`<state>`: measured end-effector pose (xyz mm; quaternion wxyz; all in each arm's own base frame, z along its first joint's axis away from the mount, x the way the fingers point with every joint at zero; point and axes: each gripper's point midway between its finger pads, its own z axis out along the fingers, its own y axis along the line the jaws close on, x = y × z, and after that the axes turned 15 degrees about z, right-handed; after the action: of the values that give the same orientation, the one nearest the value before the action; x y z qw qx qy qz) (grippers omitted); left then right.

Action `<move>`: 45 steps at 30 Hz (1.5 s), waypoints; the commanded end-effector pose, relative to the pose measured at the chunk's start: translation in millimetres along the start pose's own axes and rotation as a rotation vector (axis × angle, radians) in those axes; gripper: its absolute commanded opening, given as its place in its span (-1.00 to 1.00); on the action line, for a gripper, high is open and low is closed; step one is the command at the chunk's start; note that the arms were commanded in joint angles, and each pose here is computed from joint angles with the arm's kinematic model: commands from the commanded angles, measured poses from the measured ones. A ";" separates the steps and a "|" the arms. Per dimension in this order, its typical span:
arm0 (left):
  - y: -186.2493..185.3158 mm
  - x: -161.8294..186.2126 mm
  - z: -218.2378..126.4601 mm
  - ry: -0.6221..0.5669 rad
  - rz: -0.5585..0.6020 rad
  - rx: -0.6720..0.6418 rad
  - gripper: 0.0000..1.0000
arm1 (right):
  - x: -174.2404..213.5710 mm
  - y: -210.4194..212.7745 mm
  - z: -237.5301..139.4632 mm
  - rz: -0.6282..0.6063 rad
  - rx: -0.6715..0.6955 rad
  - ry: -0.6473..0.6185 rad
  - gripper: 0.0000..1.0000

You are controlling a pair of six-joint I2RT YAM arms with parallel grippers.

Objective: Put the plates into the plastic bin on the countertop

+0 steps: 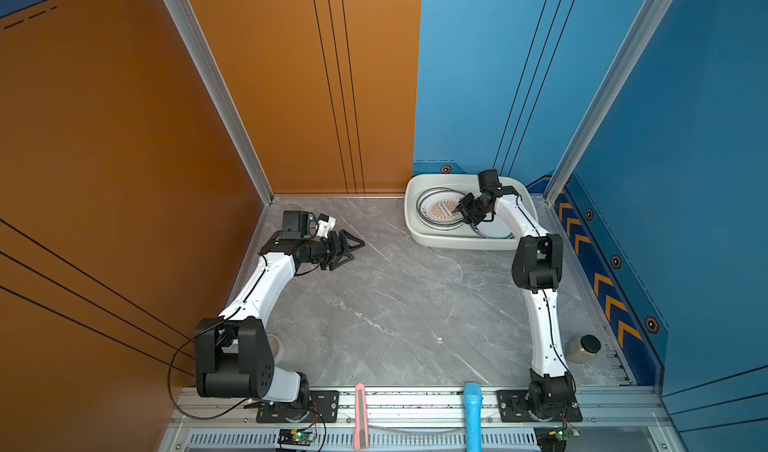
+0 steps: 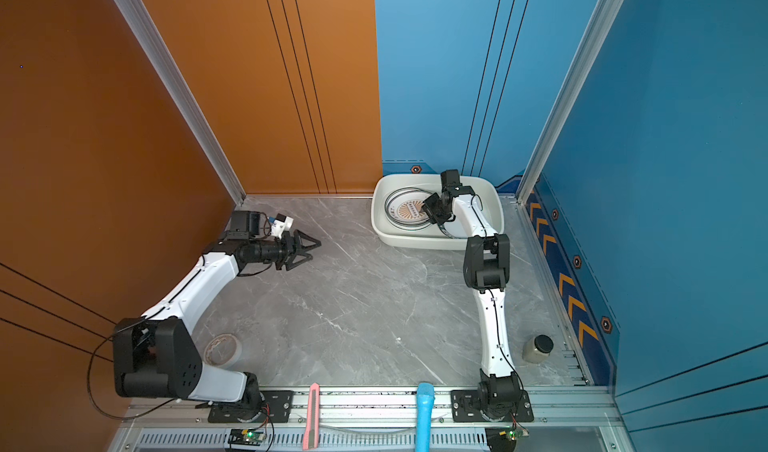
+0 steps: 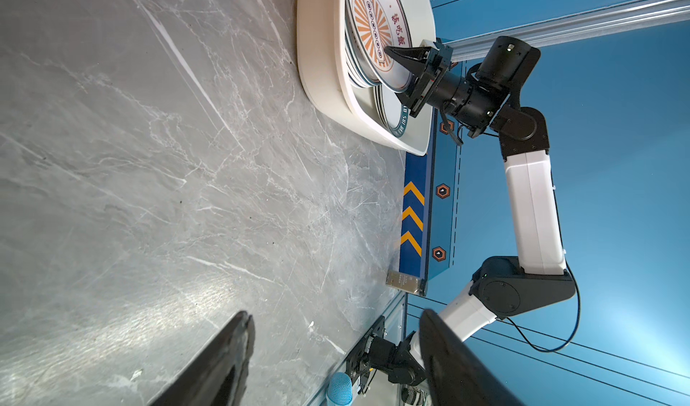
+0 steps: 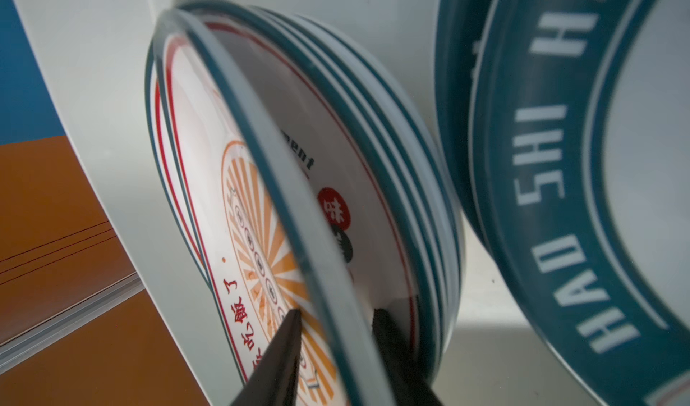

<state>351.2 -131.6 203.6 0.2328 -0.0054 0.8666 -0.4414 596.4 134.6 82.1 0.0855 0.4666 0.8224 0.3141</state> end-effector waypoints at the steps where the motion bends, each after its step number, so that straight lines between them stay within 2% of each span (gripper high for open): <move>1: -1.8 7.2 -7.5 0.001 0.010 0.006 0.45 | -1.4 -17.8 -6.4 0.019 0.096 -0.047 -0.28; 4: 0.7 10.4 -8.8 -0.001 0.009 -0.001 0.45 | -3.8 -19.4 -15.0 0.015 0.113 -0.068 -0.16; 6: 1.9 12.0 -9.1 -0.001 0.008 -0.004 0.45 | -6.1 -18.5 -22.9 0.009 0.116 -0.081 0.11; 9: 1.2 11.7 -10.2 -0.005 0.014 -0.006 0.44 | -9.3 -15.3 -35.6 -0.006 0.111 -0.097 0.28; 16: 1.7 8.7 -14.5 -0.028 0.027 -0.033 0.43 | -16.5 4.2 -78.9 -0.031 0.053 -0.143 0.34; 17: 9.5 16.4 -12.3 -0.017 0.011 -0.048 0.43 | -17.8 8.1 -87.9 -0.037 0.040 -0.153 0.34; 22: 19.5 9.4 -19.3 -0.063 0.034 -0.127 0.43 | -23.4 19.5 -131.0 -0.070 -0.002 -0.197 0.35; 25: 32.8 0.4 -28.4 -0.118 0.061 -0.221 0.47 | -28.0 17.4 -163.0 -0.134 0.010 -0.248 0.37; 29: 65.0 -12.9 -57.5 -0.236 0.137 -0.495 0.55 | -33.6 3.6 -212.4 -0.285 0.072 -0.381 0.46; 31: 75.6 -21.0 -70.7 -0.317 0.192 -0.585 0.63 | -32.9 -7.3 -236.5 -0.355 0.111 -0.446 0.49; 32: 82.7 -24.0 -77.6 -0.364 0.207 -0.634 0.70 | -33.7 -16.2 -245.9 -0.382 0.139 -0.479 0.50; 33: 88.9 -26.5 -84.6 -0.406 0.213 -0.680 0.94 | -33.3 -23.5 -253.5 -0.404 0.155 -0.500 0.52; 36: 115.1 -30.6 -106.1 -0.545 0.181 -0.833 0.96 | -34.6 -49.5 -271.7 -0.438 0.176 -0.567 0.61; 37: 122.5 -30.8 -109.0 -0.569 0.189 -0.868 0.96 | -35.5 -64.3 -274.2 -0.425 0.180 -0.587 0.75; 38: 126.6 -32.0 -107.3 -0.564 0.244 -0.889 0.96 | -36.2 -75.2 -278.6 -0.427 0.177 -0.614 1.00; 42: 147.9 -27.7 -94.2 -0.440 0.364 -0.987 0.96 | -40.2 -113.3 -298.0 -0.515 0.231 -0.797 1.00; 45: 161.2 -26.1 -76.6 -0.429 0.434 -0.990 0.96 | -46.6 -151.3 -302.3 -0.472 0.288 -0.892 0.99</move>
<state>365.3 22.4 131.5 0.4319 -0.0598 0.8994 0.0292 382.6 -62.3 206.3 0.3562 0.3630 0.8610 0.0028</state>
